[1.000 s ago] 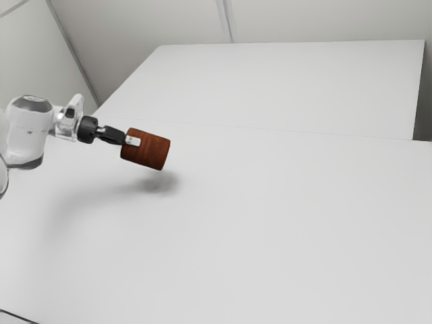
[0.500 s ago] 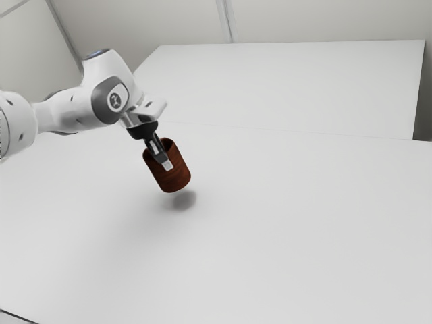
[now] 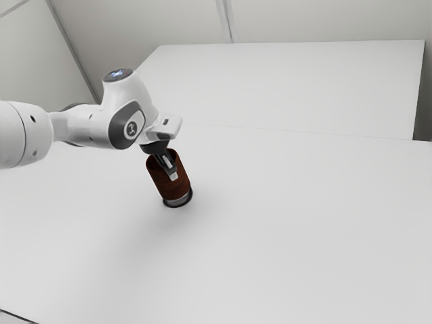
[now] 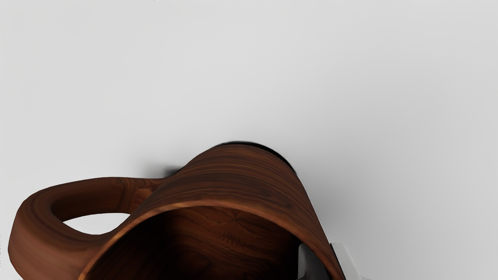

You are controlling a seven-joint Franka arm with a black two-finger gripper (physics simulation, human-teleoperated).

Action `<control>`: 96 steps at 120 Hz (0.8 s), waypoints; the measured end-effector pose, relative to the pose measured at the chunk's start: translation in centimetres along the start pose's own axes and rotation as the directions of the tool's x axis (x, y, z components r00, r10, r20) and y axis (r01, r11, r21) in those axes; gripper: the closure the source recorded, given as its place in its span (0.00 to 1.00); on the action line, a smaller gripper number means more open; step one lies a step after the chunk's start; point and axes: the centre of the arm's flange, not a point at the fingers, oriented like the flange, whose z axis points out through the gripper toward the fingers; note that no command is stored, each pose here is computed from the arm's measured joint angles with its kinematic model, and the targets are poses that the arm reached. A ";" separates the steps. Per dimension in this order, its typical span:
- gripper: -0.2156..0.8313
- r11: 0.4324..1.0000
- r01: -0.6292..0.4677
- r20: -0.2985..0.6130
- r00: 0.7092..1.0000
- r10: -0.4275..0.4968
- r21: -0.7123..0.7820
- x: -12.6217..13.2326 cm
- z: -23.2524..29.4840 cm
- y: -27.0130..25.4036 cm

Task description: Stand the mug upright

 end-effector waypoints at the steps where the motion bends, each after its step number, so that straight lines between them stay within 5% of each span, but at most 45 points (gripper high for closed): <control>1: 0.95 1.000 0.003 -0.001 1.000 -0.003 0.001 0.0 0.0 0.0; 60: 0.39 0.994 0.109 -0.024 0.994 -0.108 0.005 0.4 0.0 0.4; 96: 0.25 0.993 0.120 -0.105 0.987 -0.118 0.008 2.6 -3.5 2.1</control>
